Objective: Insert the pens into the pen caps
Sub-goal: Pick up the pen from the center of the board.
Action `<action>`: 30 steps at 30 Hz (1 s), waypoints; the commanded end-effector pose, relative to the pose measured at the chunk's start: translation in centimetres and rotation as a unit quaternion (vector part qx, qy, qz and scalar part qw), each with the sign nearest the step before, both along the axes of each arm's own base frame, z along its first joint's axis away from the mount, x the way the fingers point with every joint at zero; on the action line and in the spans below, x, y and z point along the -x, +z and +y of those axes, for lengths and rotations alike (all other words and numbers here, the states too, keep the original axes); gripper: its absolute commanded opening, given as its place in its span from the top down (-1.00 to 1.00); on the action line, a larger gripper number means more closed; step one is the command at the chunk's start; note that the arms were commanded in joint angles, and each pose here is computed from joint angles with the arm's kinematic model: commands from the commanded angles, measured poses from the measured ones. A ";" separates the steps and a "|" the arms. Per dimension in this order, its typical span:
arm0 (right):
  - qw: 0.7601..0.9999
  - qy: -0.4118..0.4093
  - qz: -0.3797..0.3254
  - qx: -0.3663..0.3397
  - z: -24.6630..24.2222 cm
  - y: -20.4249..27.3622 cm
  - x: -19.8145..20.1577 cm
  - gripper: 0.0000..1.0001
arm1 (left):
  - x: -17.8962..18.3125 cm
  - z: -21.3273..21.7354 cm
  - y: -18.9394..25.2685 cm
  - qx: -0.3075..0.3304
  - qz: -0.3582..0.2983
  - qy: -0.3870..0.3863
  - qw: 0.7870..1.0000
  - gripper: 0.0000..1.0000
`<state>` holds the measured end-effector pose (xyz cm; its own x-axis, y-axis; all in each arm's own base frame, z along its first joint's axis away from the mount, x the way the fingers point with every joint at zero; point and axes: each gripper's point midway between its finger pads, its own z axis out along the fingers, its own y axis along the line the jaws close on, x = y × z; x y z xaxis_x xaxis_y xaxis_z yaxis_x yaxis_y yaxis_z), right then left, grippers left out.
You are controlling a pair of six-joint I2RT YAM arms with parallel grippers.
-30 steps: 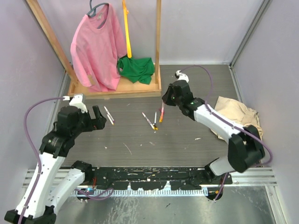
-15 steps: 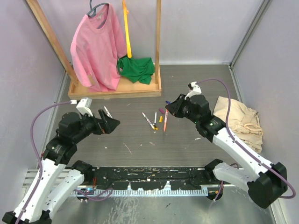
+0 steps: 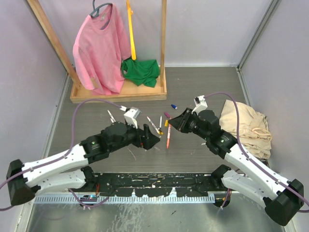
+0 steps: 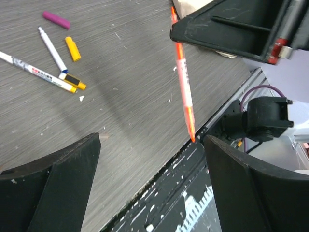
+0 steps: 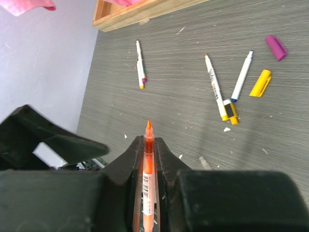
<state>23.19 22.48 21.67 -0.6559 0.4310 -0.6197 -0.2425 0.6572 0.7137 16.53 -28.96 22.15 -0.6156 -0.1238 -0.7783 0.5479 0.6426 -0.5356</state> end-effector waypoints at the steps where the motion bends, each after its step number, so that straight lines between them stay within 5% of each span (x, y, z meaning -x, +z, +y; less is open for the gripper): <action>1: 0.998 0.015 -0.024 -0.055 1.0 3.1 0.9 0.97 | -1.8 -3.4 2.9 0.073 -0.037 0.020 0.996 -0.76; 4: 0.998 0.017 -0.024 -0.064 1.2 3.2 1.2 0.97 | -1.9 -4.8 3.1 0.090 -0.035 0.013 0.995 -0.76; 30: 0.993 0.037 -0.039 -0.110 2.6 4.8 1.5 0.98 | -2.0 -7.8 2.8 0.110 -0.025 -0.017 0.993 0.28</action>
